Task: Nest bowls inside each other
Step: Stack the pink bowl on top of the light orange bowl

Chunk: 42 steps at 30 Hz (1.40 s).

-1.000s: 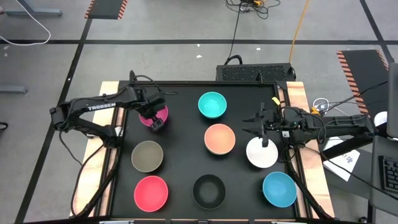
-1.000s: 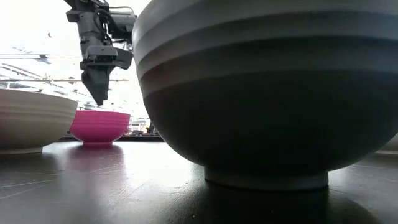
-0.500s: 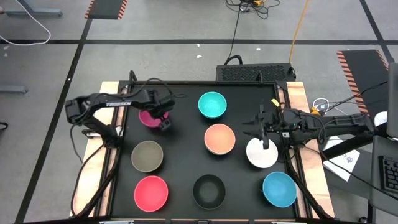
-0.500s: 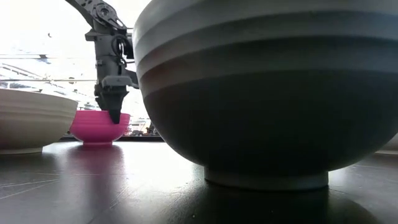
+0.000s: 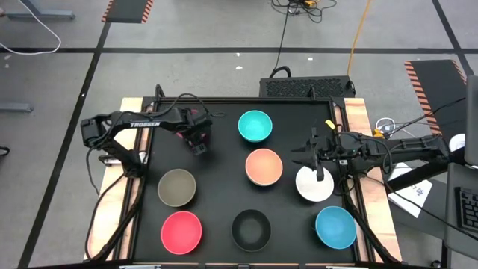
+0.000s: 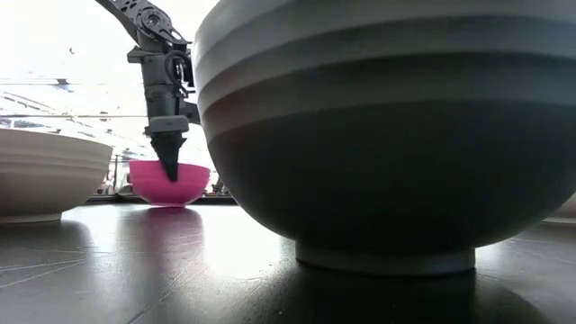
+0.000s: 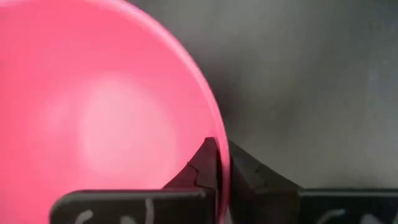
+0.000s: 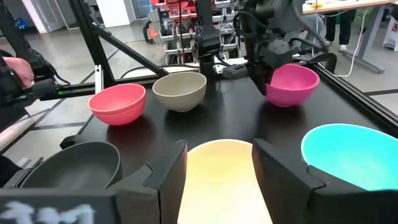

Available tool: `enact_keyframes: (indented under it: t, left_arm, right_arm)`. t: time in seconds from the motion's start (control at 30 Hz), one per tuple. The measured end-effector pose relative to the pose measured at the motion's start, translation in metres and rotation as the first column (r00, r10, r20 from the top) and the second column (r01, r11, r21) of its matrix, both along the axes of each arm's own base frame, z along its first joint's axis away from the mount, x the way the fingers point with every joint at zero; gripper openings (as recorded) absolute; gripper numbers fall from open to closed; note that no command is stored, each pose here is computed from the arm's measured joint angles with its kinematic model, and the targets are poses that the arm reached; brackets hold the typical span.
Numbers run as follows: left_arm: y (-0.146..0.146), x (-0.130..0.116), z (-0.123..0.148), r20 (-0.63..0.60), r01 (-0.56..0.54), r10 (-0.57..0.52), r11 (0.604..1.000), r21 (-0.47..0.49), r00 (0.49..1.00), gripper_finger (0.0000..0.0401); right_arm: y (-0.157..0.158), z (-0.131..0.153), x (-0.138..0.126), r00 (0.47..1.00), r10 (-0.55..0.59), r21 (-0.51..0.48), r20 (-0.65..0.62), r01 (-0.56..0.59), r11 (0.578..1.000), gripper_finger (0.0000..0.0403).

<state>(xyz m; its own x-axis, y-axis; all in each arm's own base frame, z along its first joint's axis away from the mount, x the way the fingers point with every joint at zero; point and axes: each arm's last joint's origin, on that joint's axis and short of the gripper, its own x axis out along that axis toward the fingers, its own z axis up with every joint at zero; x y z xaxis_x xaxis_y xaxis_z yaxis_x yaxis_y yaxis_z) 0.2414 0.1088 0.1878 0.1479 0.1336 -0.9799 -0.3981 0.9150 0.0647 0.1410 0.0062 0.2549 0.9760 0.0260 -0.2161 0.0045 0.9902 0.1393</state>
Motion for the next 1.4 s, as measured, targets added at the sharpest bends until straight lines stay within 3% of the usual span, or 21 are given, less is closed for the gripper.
enact_keyframes:
  t: [0.2, 0.4, 0.6, 0.77, 0.9, 1.07, 1.23, 1.4]
  left_arm:
    - [-0.009, 0.012, 0.017, 0.003, 0.051, -0.051, 0.998, 0.046, 0.999, 0.0006]
    - [-0.036, 0.038, 0.066, 0.082, 0.167, -0.173, 0.983, 0.081, 0.981, 0.0005]
    - [-0.081, 0.068, 0.128, 0.271, 0.317, -0.334, 0.943, 0.105, 0.903, 0.0004]
    - [-0.106, 0.104, 0.149, 0.374, 0.446, -0.422, 0.895, 0.026, 0.826, 0.0004]
    - [-0.120, 0.136, 0.147, 0.370, 0.517, -0.489, 0.855, 0.025, 0.790, 0.0004]
    - [-0.130, 0.172, 0.117, 0.263, 0.553, -0.530, 0.833, -0.015, 0.806, 0.0004]
    - [-0.136, 0.193, 0.099, 0.158, 0.574, -0.571, 0.818, 0.029, 0.806, 0.0004]
    - [-0.141, 0.205, 0.102, 0.179, 0.603, -0.602, 0.796, 0.054, 0.778, 0.0004]
  right_arm:
    - [0.000, 0.000, 0.000, 1.000, -0.006, -0.008, 0.001, 0.006, 1.000, 0.0176]
    - [-0.002, 0.000, 0.000, 0.998, -0.060, -0.033, 0.001, 0.060, 0.998, 0.0176]
    - [-0.005, 0.000, 0.000, 0.991, -0.134, -0.059, 0.005, 0.134, 0.989, 0.0176]
    - [-0.006, 0.000, 0.000, 0.989, -0.148, -0.059, 0.000, 0.147, 0.987, 0.0176]
    - [-0.008, -0.001, 0.000, 0.987, -0.159, -0.068, -0.007, 0.158, 0.985, 0.0176]
    - [-0.011, -0.002, -0.001, 0.985, -0.174, -0.080, -0.017, 0.172, 0.982, 0.0176]
    - [-0.012, -0.005, -0.002, 0.982, -0.179, -0.086, -0.053, 0.174, 0.981, 0.0176]
    - [-0.012, -0.007, -0.002, 0.982, -0.179, -0.088, -0.061, 0.173, 0.981, 0.0176]
